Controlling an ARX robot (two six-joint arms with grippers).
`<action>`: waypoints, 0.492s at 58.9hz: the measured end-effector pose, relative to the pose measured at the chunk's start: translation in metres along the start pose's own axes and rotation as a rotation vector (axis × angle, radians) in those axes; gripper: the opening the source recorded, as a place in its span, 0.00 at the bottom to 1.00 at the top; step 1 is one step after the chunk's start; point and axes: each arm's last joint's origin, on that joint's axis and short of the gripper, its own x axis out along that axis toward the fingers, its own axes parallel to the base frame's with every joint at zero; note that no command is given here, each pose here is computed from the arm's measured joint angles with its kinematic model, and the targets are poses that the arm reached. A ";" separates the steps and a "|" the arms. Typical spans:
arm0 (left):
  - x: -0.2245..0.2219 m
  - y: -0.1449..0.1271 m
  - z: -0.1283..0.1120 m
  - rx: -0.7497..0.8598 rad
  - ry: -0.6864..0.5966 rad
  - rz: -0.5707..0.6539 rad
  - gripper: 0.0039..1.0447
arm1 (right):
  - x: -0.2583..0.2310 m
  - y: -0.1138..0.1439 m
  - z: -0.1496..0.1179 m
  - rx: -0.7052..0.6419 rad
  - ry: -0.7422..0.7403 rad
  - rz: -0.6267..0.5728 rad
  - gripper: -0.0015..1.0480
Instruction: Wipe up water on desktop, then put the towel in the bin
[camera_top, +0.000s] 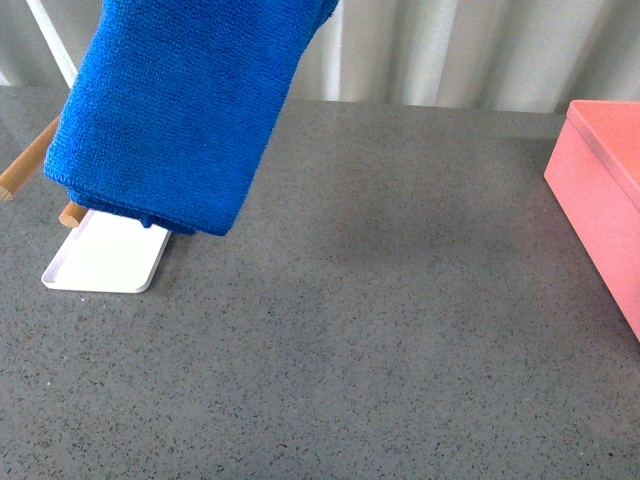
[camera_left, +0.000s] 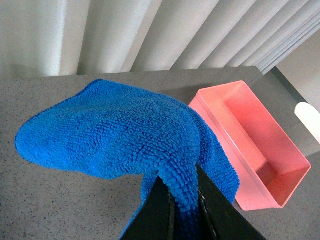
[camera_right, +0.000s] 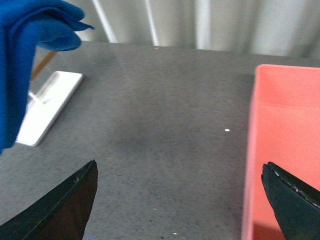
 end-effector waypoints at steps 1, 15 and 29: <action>0.000 0.000 0.000 0.000 0.000 0.000 0.04 | 0.005 0.000 0.003 -0.003 0.007 0.037 0.93; 0.000 0.000 0.000 0.000 0.001 -0.002 0.04 | 0.080 0.020 0.029 -0.092 0.023 0.406 0.93; 0.000 0.000 0.000 0.000 0.001 -0.002 0.04 | 0.142 0.042 0.024 -0.092 0.042 0.551 0.93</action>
